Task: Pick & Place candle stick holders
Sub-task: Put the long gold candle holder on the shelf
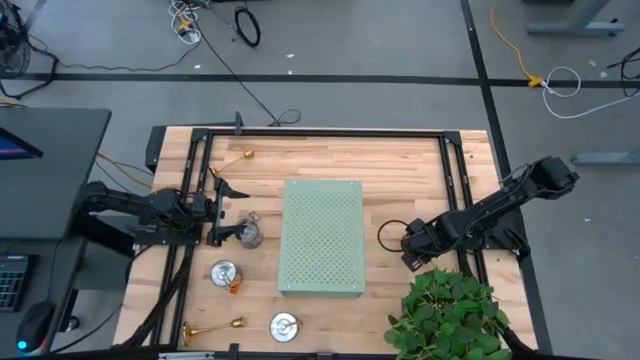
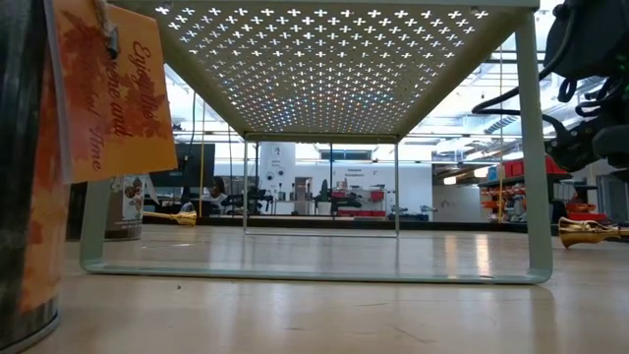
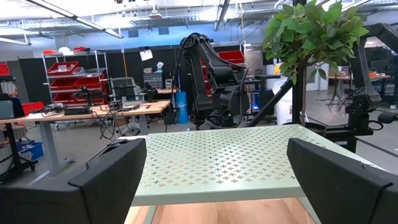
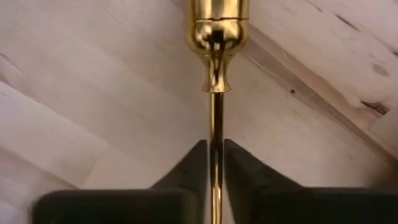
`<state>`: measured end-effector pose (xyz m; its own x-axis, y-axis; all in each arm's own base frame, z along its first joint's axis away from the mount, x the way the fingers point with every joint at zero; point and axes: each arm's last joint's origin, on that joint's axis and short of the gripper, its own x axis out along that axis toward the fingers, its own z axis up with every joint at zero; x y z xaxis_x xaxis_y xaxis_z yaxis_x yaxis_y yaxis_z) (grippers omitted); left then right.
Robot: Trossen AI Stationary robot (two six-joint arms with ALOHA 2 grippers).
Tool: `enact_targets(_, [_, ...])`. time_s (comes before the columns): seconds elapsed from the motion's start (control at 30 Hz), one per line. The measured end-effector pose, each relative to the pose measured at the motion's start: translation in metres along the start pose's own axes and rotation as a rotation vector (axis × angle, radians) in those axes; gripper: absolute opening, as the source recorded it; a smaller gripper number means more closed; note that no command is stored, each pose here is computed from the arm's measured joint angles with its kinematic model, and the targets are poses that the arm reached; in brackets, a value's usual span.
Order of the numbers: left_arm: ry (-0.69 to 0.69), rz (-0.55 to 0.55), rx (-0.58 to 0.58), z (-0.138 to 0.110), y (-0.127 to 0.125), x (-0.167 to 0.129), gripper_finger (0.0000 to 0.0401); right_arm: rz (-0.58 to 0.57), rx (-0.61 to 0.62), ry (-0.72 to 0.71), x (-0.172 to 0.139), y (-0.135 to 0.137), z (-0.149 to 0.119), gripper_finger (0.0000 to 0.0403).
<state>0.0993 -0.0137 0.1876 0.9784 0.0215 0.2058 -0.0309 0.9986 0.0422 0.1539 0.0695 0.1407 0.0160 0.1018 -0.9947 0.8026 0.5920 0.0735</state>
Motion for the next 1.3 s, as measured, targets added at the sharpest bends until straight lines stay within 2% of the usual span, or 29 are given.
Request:
enact_targets(0.07, [0.0, 0.0, 0.0, 0.0, 0.0, 0.0, 0.0399, 0.002, -0.015, 0.0, 0.0, 0.0, 0.0, 0.0014])
enact_targets(0.4, [0.0, 0.0, 0.0, 0.0, 0.0, 0.0, 0.0399, 0.01, -0.055, -0.021, -0.006, -0.001, 0.014, 0.0009])
enact_targets(0.57, [0.0, 0.0, 0.0, 0.0, 0.0, 0.0, 0.0399, -0.031, -0.111, -0.072, -0.03, 0.003, 0.031, 0.0008])
enact_targets(0.7, [0.0, 0.0, 0.0, 0.0, 0.0, 0.0, 0.0399, -0.126, -0.138, -0.151, -0.064, 0.003, 0.047, 0.0007])
enact_targets(0.9, [0.0, 0.0, 0.0, 0.0, 0.0, 0.0, 0.0399, -0.167, -0.168, -0.394, -0.13, 0.003, 0.071, 0.0006])
enact_targets(1.07, [-0.001, 0.0, 0.0, 0.0, 0.0, 0.0, 0.0399, -0.119, -0.18, -0.666, -0.186, 0.003, 0.087, 0.0006])
enact_targets(1.17, [0.0, 0.0, 0.0, 0.0, 0.0, 0.0, 0.0399, -0.044, -0.191, -0.849, -0.213, 0.008, 0.096, 0.0006])
enact_targets(1.3, [-0.001, 0.0, 0.0, 0.0, 0.0, 0.0, 0.0399, 0.129, -0.256, -1.106, -0.237, 0.028, 0.111, 0.0006])
